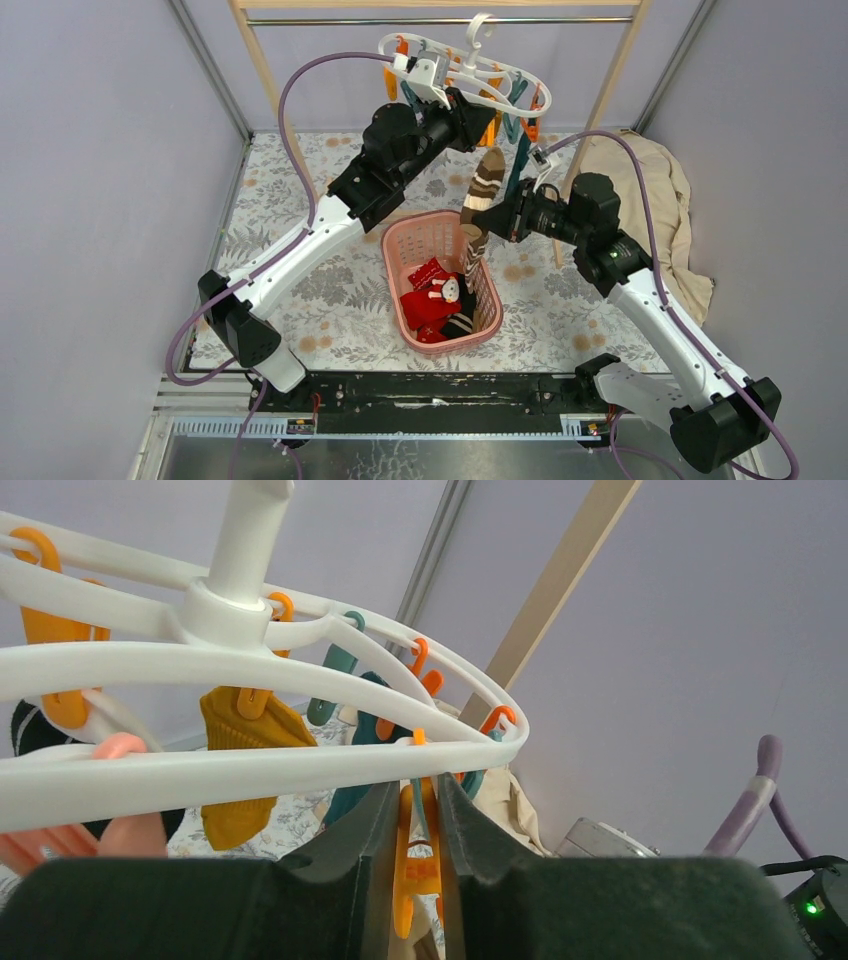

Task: Remove the socks clipped to the hanger
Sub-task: Place the sock in the bin.

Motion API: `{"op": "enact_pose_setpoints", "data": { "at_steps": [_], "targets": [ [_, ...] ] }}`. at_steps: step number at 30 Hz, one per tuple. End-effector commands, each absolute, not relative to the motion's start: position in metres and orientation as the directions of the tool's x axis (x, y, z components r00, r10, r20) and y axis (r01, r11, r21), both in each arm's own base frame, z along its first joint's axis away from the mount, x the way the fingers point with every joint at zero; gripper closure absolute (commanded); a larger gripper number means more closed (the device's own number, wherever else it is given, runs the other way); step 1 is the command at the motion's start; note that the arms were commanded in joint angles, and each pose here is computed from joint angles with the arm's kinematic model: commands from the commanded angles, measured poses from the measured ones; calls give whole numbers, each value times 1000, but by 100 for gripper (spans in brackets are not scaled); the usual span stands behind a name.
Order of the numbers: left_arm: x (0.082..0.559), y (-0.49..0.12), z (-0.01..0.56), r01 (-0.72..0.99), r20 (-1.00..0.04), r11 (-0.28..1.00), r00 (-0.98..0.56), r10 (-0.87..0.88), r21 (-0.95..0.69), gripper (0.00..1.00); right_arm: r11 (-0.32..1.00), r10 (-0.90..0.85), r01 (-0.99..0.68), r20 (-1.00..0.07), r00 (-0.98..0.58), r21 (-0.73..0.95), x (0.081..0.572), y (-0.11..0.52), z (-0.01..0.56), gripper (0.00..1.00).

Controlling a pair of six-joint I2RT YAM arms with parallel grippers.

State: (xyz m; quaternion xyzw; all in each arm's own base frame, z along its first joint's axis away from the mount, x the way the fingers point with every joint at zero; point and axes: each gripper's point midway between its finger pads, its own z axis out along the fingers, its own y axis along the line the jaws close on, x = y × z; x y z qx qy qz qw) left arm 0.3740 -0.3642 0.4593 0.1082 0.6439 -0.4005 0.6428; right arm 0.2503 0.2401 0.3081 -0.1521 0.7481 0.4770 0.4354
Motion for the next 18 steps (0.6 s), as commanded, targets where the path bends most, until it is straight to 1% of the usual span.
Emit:
{"op": "enact_pose_setpoints", "data": {
  "at_steps": [1, 6, 7, 8, 11, 13, 14, 18],
  "targets": [
    [377, -361, 471, 654, -912, 660, -122, -391, -370, 83, 452, 184, -682, -808, -559, 575, 240, 242, 317, 93],
    [375, -360, 468, 652, -912, 660, -128, -390, -374, 83, 378, 156, -696, -783, -601, 610, 227, 249, 309, 93],
    [374, -359, 467, 652, -911, 658, -131, -391, -376, 82, 361, 148, -697, -776, -614, 620, 224, 250, 306, 93],
    [373, -359, 466, 653, -911, 657, -133, -391, -377, 78, 345, 141, -697, -769, -623, 628, 220, 251, 303, 93],
    [369, -358, 460, 657, -909, 650, -142, -391, -382, 60, 314, 123, -699, -758, -641, 642, 209, 253, 296, 93],
    [366, -356, 458, 658, -908, 647, -147, -392, -386, 50, 308, 109, -700, -755, -647, 644, 202, 253, 291, 93],
    [364, -355, 457, 661, -908, 643, -148, -393, -387, 46, 307, 100, -702, -755, -648, 643, 198, 254, 289, 93],
    [359, -353, 451, 665, -907, 635, -163, -389, -392, 38, 314, 54, -716, -764, -643, 624, 185, 264, 279, 92]
  ]
}}
